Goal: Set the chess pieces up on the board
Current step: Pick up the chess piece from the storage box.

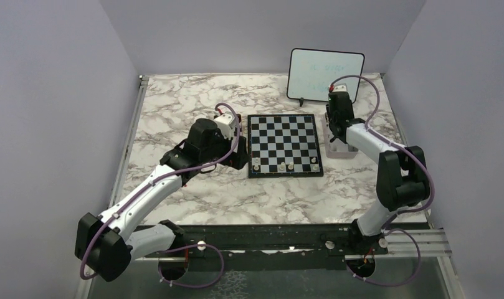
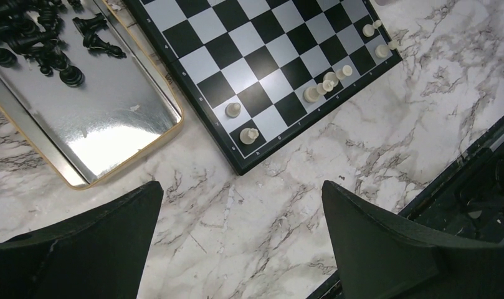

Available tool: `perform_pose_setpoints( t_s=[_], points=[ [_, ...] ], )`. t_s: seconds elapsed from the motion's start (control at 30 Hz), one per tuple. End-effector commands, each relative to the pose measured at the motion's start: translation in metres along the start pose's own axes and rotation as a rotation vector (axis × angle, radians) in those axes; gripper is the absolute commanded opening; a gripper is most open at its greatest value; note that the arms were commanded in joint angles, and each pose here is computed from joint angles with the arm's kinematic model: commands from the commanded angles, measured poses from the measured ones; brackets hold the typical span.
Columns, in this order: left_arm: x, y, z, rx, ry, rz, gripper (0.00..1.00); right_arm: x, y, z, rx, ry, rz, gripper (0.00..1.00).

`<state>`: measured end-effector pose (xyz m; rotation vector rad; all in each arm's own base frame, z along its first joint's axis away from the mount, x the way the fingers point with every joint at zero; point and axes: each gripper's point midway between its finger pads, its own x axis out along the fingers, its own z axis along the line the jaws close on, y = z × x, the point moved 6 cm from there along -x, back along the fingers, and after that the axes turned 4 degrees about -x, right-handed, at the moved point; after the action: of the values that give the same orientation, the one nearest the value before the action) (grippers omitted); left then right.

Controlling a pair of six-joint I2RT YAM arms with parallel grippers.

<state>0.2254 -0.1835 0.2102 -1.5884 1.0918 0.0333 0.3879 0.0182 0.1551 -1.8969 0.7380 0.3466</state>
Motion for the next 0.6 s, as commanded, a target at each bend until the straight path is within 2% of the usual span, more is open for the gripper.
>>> perform_pose_setpoints(
  t_s=[0.0, 0.13, 0.27, 0.4, 0.57],
  points=[
    [-0.015, -0.005, 0.005, 0.031, -0.047, -0.076, 0.99, 0.015, 0.002, -0.014, -0.214, 0.102, 0.076, 0.46],
    [-0.018, -0.007, 0.006, 0.038, -0.056, -0.093, 0.99, 0.027, 0.006, -0.008, -0.38, 0.026, 0.101, 0.46],
    [-0.017, -0.007, 0.004, 0.036, -0.04, -0.087, 0.99, 0.034, 0.007, -0.008, -0.494, -0.057, 0.091, 0.4],
    [-0.016, -0.006, 0.003, 0.037, -0.032, -0.082, 0.99, 0.04, 0.013, -0.008, -0.562, -0.17, 0.084, 0.35],
    [-0.015, -0.005, 0.004, 0.037, -0.038, -0.077, 0.99, 0.05, 0.017, -0.011, -0.619, -0.294, 0.09, 0.34]
  ],
)
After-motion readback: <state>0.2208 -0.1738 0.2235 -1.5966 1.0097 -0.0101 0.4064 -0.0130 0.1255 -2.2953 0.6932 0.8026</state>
